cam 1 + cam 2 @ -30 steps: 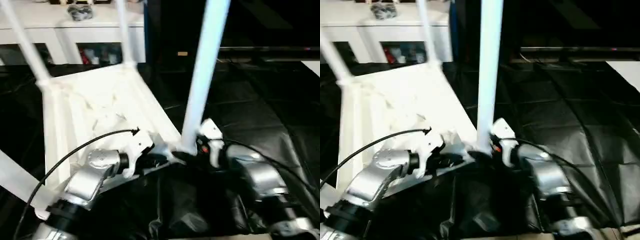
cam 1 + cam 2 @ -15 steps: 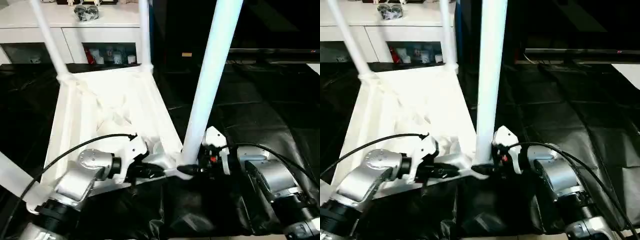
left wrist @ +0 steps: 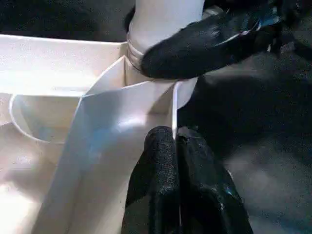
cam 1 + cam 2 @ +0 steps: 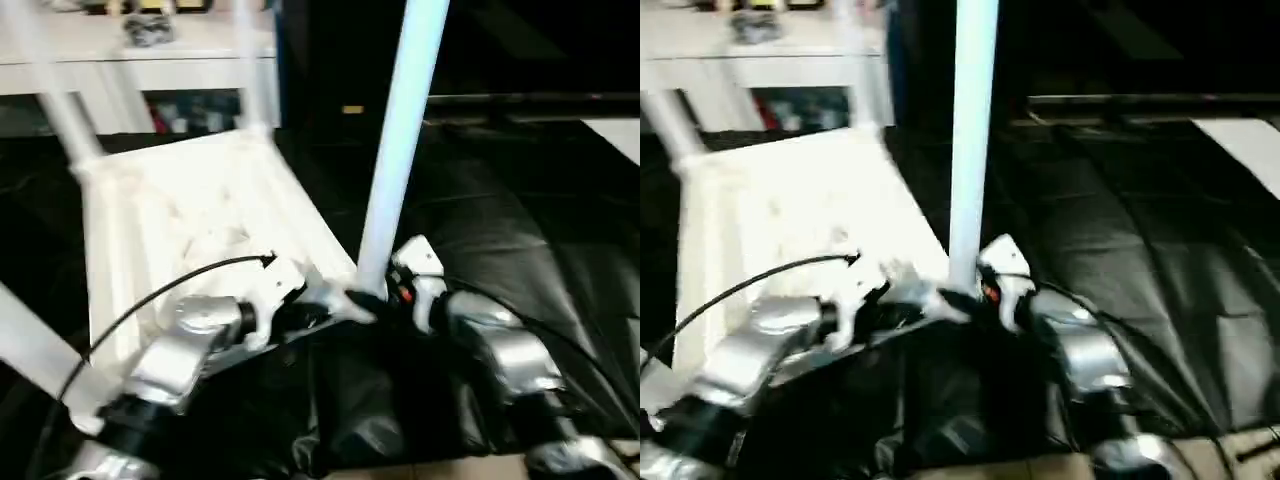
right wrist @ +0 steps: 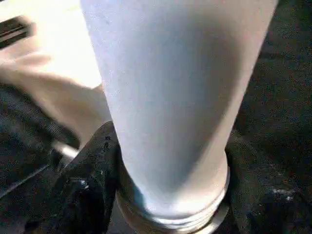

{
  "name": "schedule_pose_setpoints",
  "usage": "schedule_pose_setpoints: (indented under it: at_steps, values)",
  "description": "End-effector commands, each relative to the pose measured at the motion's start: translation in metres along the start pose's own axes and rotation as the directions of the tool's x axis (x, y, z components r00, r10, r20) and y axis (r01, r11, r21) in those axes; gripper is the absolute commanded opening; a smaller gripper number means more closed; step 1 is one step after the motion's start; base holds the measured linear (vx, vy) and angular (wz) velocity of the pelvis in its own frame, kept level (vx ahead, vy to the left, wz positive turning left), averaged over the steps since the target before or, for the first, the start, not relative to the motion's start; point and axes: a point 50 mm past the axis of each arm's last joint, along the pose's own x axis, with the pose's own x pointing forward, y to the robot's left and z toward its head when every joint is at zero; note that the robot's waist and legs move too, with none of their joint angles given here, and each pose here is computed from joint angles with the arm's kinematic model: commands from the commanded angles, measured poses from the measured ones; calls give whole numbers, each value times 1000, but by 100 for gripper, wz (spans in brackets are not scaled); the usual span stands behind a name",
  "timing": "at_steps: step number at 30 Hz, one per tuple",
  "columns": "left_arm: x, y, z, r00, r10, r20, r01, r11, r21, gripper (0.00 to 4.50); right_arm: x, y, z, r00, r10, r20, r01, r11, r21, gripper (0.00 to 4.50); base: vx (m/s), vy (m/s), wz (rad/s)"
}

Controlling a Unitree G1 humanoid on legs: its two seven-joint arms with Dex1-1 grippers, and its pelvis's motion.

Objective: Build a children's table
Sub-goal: Rotate leg to tighten

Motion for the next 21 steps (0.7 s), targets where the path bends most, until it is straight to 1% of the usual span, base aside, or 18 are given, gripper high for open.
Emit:
schedule_pose_setpoints:
  at_steps: [1, 2, 3, 4, 5, 6, 7, 8, 9, 10, 11, 12, 13, 15, 16, 17, 19, 21]
  values:
    - [24, -14, 39, 991, 3, 133, -10, 998, 54, 0, 30, 31, -4, 999, 9, -38, -8, 1000, 30, 269, 0, 0, 0]
    - [28, -15, 41, 989, 27, 142, -34, 998, 45, 0, 36, 38, 0, 1000, 11, -18, -10, 999, 45, 269, 0, 0, 0]
    - [28, -15, 41, 989, 27, 142, -34, 998, 45, 0, 36, 38, 0, 1000, 11, -18, -10, 999, 45, 269, 0, 0, 0]
    - [29, -17, 42, 989, 29, 144, -37, 998, 53, 0, 38, 42, 2, 1000, 26, -5, -26, 999, 39, 269, 0, 0, 0]
    - [31, -20, 42, 989, 9, 146, -18, 998, 60, 0, 40, 47, 6, 998, 61, 16, -62, 998, 30, 303, 0, 0, 0]
    - [31, -20, 42, 989, 9, 146, -18, 998, 60, 0, 40, 47, 6, 998, 61, 16, -62, 998, 30, 324, 0, 0, 0]
    - [30, -21, 42, 989, -4, 150, -4, 998, 59, 0, 39, 47, 8, 997, 77, 30, -78, 996, 32, 338, 0, 0, 0]
    - [30, -21, 42, 989, -4, 150, -4, 998, 59, 0, 39, 47, 8, 997, 77, 30, -78, 996, 32, 341, 0, 0, 0]
    - [28, -22, 42, 988, -21, 150, 11, 998, 63, 0, 38, 46, 8, 995, 96, 38, -98, 994, 56, 341, 0, 0, 0]
    - [22, -22, 39, 988, -66, 143, 55, 995, 78, 0, 32, 40, 8, 992, 118, 40, -121, 990, 75, 348, 0, 0, 0]
    - [18, -22, 37, 987, -84, 139, 73, 994, 82, 0, 28, 39, 7, 989, 142, 32, -144, 987, 73, 348, 0, 0, 0]
    - [16, -21, 36, 986, -97, 135, 87, 993, 84, 0, 26, 38, 7, 987, 161, 27, -163, 985, 65, 378, 0, 0, 0]
    - [12, -20, 34, 985, -114, 128, 104, 991, 89, 0, 22, 34, 6, 985, 171, 11, -171, 984, 40, 384, 0, 0, 0]
    - [9, -19, 32, 984, -125, 123, 114, 989, 93, 0, 18, 29, 5, 986, 167, -3, -167, 986, 20, 385, 0, 0, 0]
    - [7, -18, 32, 983, -134, 122, 123, 988, 95, 0, 16, 27, 4, 985, 171, -9, -171, 985, 13, 410, 0, 0, 0]
    - [3, -17, 30, 981, -155, 118, 144, 985, 100, 0, 11, 23, 3, 980, 198, -16, -198, 980, -5, 410, 0, 0, 0]
    - [0, -17, 30, 979, -167, 114, 156, 982, 103, 0, 8, 21, 3, 976, 216, -20, -216, 976, -16, 410, 0, 0, 0]
    - [-6, -16, 27, 974, -206, 95, 195, 974, 113, 0, -3, 18, 3, 957, 287, -48, -289, 956, -57, 410, 0, 0, 0]
